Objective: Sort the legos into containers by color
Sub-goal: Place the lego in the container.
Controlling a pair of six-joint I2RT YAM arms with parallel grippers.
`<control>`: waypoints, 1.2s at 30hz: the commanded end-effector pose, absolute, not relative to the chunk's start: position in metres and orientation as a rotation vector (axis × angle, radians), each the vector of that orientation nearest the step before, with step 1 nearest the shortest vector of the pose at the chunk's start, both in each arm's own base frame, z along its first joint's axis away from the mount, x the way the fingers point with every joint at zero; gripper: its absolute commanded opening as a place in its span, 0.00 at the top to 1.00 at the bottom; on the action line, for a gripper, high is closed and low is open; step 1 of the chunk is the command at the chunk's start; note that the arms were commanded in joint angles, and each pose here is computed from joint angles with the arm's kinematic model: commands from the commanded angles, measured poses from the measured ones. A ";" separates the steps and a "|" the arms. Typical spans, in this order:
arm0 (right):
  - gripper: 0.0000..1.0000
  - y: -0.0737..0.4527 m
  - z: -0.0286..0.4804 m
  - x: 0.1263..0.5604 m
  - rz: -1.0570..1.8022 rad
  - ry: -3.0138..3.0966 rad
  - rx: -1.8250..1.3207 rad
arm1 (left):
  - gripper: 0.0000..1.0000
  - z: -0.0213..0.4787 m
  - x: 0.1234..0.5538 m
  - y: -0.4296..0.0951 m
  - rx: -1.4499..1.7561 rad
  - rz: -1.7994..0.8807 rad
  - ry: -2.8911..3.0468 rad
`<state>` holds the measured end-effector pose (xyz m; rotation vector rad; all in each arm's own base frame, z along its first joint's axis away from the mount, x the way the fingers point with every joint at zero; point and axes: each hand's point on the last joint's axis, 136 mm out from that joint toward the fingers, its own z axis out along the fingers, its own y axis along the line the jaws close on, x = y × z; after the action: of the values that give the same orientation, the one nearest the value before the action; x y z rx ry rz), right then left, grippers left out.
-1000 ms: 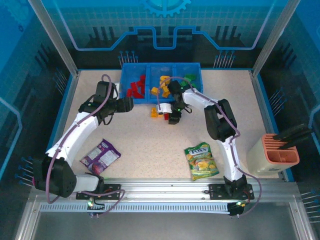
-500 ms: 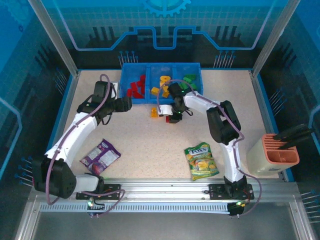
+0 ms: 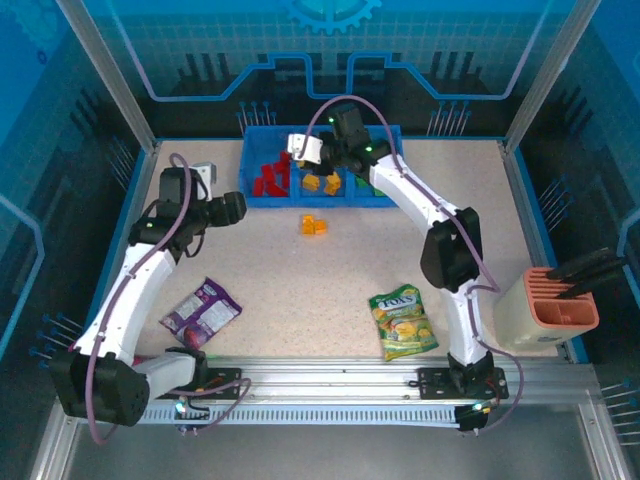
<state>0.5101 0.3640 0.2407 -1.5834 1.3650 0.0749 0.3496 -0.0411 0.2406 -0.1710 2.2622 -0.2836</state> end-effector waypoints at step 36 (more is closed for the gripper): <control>0.42 0.474 0.157 0.593 -0.079 0.847 -1.450 | 0.21 0.247 0.338 -0.026 -0.217 -0.381 2.194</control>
<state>0.5970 0.4665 0.1797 -1.4098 0.8419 -0.0902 0.3402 -0.0253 0.2446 -0.2155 2.2110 -0.3532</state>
